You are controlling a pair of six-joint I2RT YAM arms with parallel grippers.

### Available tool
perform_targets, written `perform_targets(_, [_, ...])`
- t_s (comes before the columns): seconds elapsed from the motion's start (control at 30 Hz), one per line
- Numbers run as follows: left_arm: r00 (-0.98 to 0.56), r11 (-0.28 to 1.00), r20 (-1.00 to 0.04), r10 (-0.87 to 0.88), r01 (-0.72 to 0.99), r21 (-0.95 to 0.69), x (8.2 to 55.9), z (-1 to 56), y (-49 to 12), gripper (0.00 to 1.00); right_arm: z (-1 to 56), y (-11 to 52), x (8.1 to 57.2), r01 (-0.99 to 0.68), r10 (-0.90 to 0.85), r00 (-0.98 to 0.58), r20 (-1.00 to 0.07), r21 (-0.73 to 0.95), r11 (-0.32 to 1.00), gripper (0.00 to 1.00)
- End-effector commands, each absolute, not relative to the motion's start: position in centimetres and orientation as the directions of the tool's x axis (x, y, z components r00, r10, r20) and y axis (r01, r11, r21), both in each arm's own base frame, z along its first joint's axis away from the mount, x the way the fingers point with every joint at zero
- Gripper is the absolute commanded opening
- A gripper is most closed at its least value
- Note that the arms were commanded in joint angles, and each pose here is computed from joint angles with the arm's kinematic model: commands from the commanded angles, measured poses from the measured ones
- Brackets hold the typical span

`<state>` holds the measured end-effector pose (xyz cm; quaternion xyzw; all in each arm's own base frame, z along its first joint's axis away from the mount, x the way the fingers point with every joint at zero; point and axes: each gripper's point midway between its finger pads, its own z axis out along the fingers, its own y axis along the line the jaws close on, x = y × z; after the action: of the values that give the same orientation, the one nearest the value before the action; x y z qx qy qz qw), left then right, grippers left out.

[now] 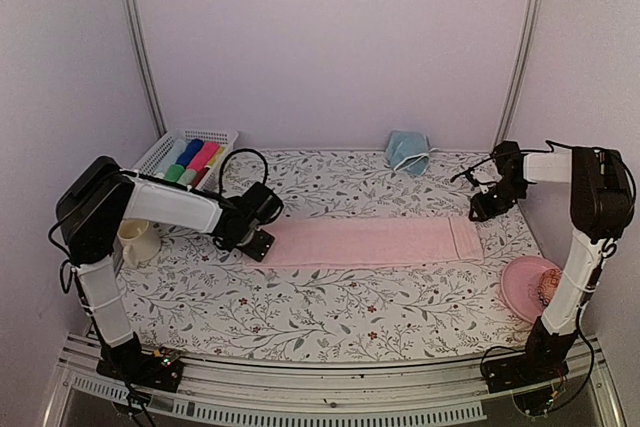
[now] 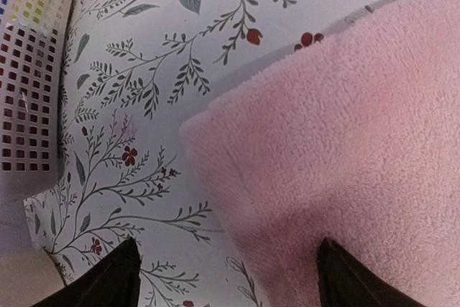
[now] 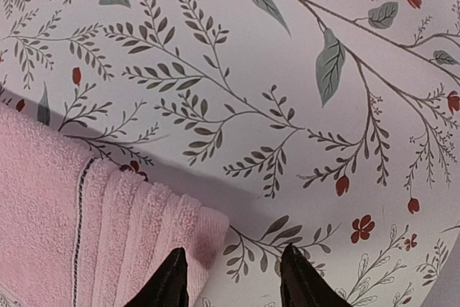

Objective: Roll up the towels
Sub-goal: Smooth out the towel at the center of the board.

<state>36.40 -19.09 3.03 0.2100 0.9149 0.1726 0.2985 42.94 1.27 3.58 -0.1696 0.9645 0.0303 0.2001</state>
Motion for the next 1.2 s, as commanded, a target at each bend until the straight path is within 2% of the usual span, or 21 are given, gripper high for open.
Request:
perform_targets(0.0, [-0.732, 0.857, -0.470, 0.494, 0.319, 0.404, 35.7, 4.4, -19.8, 0.90, 9.4, 2.9, 44.6, -0.379, -0.351, -0.778, -0.521, -0.056, 0.924, 0.47])
perform_targets(0.13, [-0.693, 0.879, -0.545, 0.472, 0.322, 0.352, 37.1, 7.3, -21.7, 0.96, 13.8, 7.6, 44.4, -0.511, -0.414, -0.673, -0.613, -0.019, 0.859, 0.50])
perform_targets(0.3, [-0.658, 0.890, -0.599, 0.456, 0.320, 0.326, 38.9, 9.5, -23.5, 0.96, 16.5, 16.2, 41.6, -0.725, -0.502, -0.529, -0.684, 0.056, 0.687, 0.51])
perform_targets(0.37, [-0.641, 0.896, -0.626, 0.444, 0.335, 0.293, 39.7, 9.9, -24.9, 0.92, 16.7, 19.7, 39.9, -0.797, -0.536, -0.478, -0.695, 0.087, 0.598, 0.51])
perform_targets(0.43, [-0.626, 0.898, -0.651, 0.430, 0.375, 0.232, 40.4, 10.0, -27.0, 0.84, 16.5, 22.7, 38.3, -0.852, -0.562, -0.433, -0.705, 0.115, 0.511, 0.49])
perform_targets(0.57, [-0.598, 0.888, -0.695, 0.399, 0.440, 0.131, 42.0, 10.1, -30.9, 0.57, 15.9, 26.6, 36.8, -0.897, -0.572, -0.402, -0.715, 0.182, 0.402, 0.38])
perform_targets(0.7, [-0.609, 0.872, -0.679, 0.410, 0.481, 0.095, 43.0, 8.0, -33.4, 0.23, 14.3, 27.6, 37.8, -0.878, -0.555, -0.455, -0.697, 0.246, 0.411, 0.22])
perform_targets(0.8, [-0.618, 0.865, -0.657, 0.433, 0.490, 0.109, 43.1, 6.4, -34.0, 0.05, 12.2, 27.6, 38.7, -0.848, -0.551, -0.508, -0.662, 0.271, 0.455, 0.12])
perform_targets(0.93, [-0.635, 0.865, -0.615, 0.468, 0.470, 0.173, 42.8, 4.2, -33.1, 0.00, 9.8, 26.9, 39.5, -0.809, -0.548, -0.563, -0.619, 0.275, 0.520, 0.07])
perform_targets(1.17, [-0.660, 0.864, -0.562, 0.499, 0.427, 0.265, 42.4, 1.6, -30.6, 0.00, 6.5, 24.4, 41.8, -0.728, -0.515, -0.649, -0.560, 0.260, 0.635, 0.04])
